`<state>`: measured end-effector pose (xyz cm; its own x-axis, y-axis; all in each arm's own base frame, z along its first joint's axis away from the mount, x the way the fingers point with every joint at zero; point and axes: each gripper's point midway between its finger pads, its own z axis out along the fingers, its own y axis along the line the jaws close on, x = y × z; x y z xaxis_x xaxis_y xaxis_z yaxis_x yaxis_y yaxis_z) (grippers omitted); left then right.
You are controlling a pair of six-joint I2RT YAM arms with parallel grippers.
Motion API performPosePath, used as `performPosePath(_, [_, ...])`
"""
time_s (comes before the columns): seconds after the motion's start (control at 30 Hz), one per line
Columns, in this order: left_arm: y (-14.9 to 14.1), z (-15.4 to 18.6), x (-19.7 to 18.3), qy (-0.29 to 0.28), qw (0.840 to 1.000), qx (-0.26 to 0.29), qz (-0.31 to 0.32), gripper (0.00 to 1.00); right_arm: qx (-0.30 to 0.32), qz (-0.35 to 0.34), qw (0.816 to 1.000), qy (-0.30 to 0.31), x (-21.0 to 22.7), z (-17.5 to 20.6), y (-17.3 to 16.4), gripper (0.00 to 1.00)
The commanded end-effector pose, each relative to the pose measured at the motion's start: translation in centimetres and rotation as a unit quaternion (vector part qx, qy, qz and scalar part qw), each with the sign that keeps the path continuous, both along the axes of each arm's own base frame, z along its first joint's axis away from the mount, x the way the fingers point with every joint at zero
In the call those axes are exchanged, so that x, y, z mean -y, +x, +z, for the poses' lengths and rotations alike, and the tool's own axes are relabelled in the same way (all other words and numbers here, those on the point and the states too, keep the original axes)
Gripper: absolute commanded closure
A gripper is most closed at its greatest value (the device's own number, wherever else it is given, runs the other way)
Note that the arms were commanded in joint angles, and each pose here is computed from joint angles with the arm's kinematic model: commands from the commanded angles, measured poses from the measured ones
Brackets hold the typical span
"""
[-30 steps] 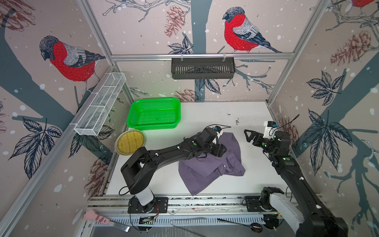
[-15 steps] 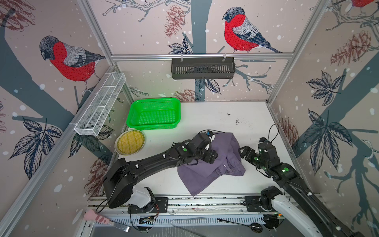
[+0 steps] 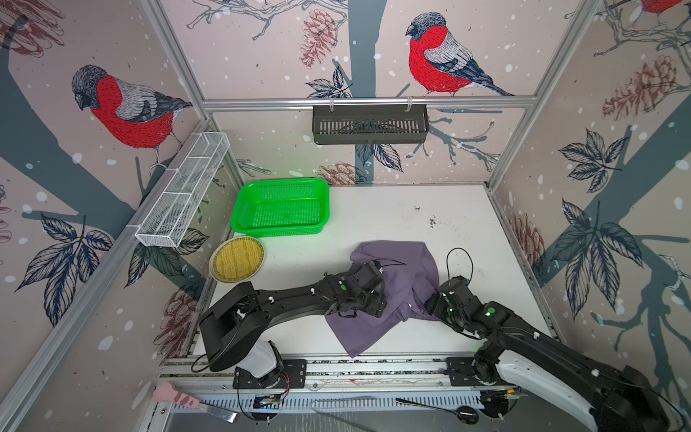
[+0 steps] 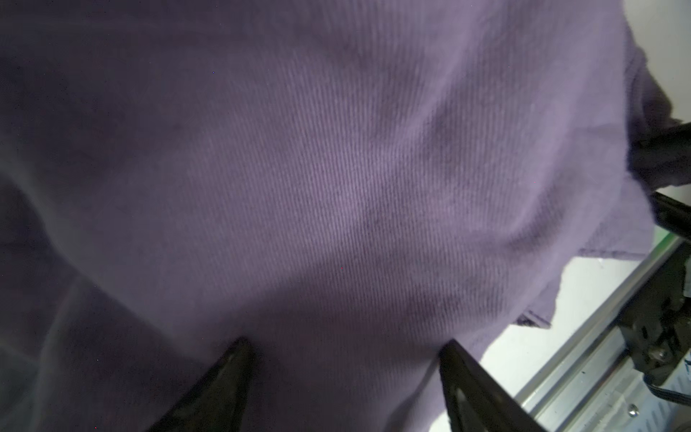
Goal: Fold and stack the trousers
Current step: Flatten out the trousers at the center of the table.
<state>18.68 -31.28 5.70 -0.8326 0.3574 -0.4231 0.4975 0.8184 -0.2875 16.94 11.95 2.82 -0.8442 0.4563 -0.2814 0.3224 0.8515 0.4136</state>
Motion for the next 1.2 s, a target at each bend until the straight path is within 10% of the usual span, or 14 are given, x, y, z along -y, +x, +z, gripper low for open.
performPosePath(0.0, [-0.1, -1.1, 0.1, 0.011, 1.0, -0.003, -0.014, 0.29, 0.038, -0.011, 0.999, -0.007, 0.1, 0.4, 1.6, 0.42])
performPosePath(0.23, [1.0, -0.8, -1.5, 0.06, 0.998, 0.017, 0.018, 0.75, 0.066, -0.025, 0.997, -0.017, 1.1, 0.9, 2.8, 0.91])
performPosePath(0.37, [2.2, 1.0, -2.8, 0.074, 0.995, 0.051, 0.046, 1.0, 0.081, -0.035, 0.995, -0.043, 2.4, 2.2, 3.8, 0.95])
performPosePath(0.7, [5.9, 7.2, -8.6, 0.095, 0.981, 0.121, 0.117, 1.0, 0.156, -0.101, 0.976, -0.113, 8.8, 8.4, 8.0, 0.96])
performPosePath(1.17, [11.6, 23.3, -25.2, 0.097, 0.894, 0.284, 0.333, 1.0, 0.344, -0.08, 0.899, -0.26, 15.4, 28.5, 18.2, 0.96])
